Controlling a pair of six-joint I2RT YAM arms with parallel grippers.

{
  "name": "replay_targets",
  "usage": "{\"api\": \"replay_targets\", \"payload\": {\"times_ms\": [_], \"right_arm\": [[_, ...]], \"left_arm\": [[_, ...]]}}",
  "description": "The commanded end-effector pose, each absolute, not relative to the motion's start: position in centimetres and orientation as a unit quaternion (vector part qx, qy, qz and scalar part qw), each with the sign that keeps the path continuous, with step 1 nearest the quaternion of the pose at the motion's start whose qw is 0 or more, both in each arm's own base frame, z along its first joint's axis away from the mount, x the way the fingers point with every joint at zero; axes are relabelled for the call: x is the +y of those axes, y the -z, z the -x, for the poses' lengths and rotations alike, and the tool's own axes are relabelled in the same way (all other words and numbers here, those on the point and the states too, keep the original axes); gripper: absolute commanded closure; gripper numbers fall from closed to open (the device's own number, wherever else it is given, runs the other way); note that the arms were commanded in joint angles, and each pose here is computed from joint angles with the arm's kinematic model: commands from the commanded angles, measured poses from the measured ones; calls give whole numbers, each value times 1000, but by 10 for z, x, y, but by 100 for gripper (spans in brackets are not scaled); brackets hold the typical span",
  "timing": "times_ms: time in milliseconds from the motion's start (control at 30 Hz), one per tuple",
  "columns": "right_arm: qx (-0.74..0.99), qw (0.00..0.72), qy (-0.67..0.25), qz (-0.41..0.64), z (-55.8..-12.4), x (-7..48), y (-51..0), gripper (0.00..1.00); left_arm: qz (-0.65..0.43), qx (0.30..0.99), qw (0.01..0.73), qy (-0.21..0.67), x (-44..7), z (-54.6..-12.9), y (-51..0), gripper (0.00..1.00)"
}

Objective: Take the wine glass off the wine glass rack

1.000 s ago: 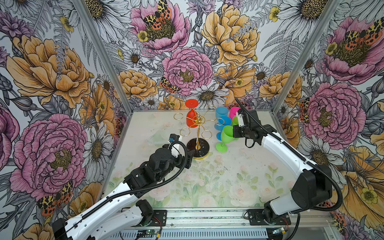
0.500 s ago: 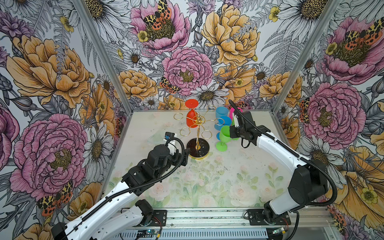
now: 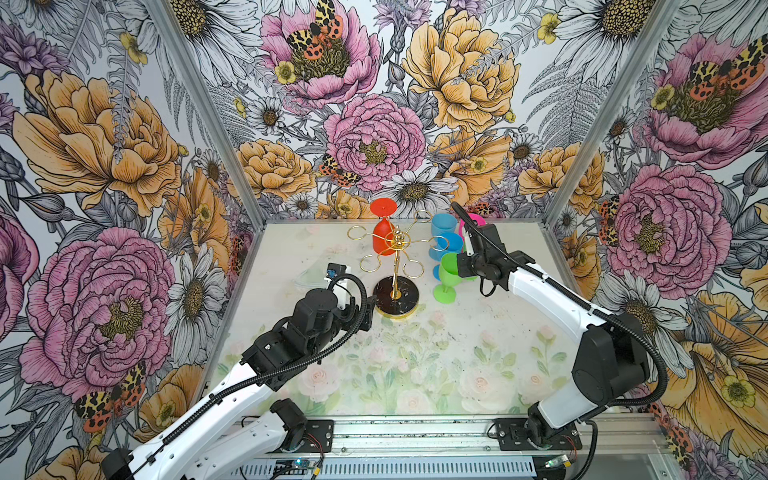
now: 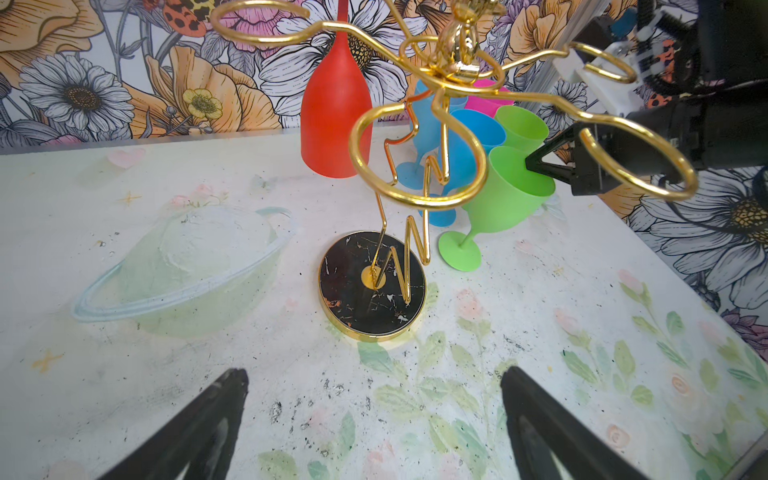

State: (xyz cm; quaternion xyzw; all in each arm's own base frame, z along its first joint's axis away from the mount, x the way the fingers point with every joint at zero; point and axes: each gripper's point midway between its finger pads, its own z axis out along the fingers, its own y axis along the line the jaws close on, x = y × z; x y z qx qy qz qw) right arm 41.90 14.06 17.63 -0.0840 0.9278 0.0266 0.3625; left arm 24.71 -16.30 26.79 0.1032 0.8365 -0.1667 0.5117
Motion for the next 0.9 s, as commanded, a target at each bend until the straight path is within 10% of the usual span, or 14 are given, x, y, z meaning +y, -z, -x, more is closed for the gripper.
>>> {"api": "replay_targets", "payload": {"times_ms": [0,867], "right_arm": [[925,371,-21,86,-425,143,-173,100],[920,381,-39,78,-421,146,-186,69]], "left_arm": [[-95,829,521,177,-161,-247,-284,3],[-97,827,524,178,-157,-248,-297,3]]}}
